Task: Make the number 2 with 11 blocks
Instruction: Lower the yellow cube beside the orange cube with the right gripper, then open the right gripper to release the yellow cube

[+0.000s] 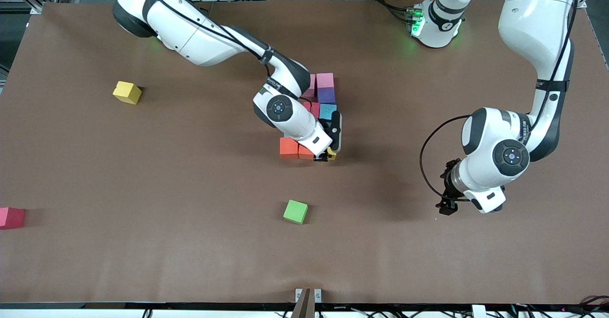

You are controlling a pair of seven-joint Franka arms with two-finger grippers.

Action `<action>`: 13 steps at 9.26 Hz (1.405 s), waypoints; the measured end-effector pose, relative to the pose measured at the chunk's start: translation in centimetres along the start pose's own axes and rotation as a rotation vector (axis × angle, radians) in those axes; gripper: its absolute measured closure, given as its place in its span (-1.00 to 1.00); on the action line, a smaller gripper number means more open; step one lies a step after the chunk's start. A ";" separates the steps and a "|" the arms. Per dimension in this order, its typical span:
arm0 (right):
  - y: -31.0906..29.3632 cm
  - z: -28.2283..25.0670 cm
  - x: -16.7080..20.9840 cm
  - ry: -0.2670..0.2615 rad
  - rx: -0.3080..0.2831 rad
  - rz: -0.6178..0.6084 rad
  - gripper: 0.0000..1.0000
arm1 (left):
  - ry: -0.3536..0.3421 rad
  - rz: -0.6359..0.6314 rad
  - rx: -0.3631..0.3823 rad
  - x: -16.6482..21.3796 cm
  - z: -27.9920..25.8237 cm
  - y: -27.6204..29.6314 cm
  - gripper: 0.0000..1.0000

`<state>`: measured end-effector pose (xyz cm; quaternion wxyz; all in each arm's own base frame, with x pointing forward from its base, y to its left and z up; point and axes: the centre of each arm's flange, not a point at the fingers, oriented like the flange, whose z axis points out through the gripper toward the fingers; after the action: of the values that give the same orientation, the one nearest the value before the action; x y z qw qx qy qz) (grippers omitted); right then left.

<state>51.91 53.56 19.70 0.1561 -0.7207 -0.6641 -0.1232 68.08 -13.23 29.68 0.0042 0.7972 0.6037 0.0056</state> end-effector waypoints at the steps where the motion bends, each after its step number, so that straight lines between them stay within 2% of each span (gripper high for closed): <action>1: -0.1 0.5 -0.3 -0.002 0.005 0.001 -0.91 | 0.000 0.000 -0.001 0.0 -0.1 0.0 -1.00; 2: -0.2 0.7 -0.4 -0.003 0.007 0.001 -1.00 | 0.001 0.000 -0.007 0.0 -0.3 0.2 -1.00; 5: -0.4 0.7 -0.1 0.003 0.009 0.000 -1.00 | 0.034 0.022 -0.041 1.5 -2.0 0.9 -1.00; 9: -1.5 -0.1 1.6 0.047 0.028 -0.006 -1.00 | 0.081 0.091 -0.071 3.2 -4.2 1.1 -1.00; 11: -1.4 -1.3 2.5 0.088 0.045 0.031 -1.00 | 0.092 0.100 -0.088 3.5 -5.4 1.2 -1.00; 13: -1.5 -2.9 3.5 0.105 0.052 0.036 -1.00 | 0.101 0.094 -0.113 4.1 -7.5 1.0 -1.00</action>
<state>50.81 55.77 23.80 0.2115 -0.7208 -0.6449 -0.1405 70.09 -9.59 37.19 0.0182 0.8217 0.5639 0.0801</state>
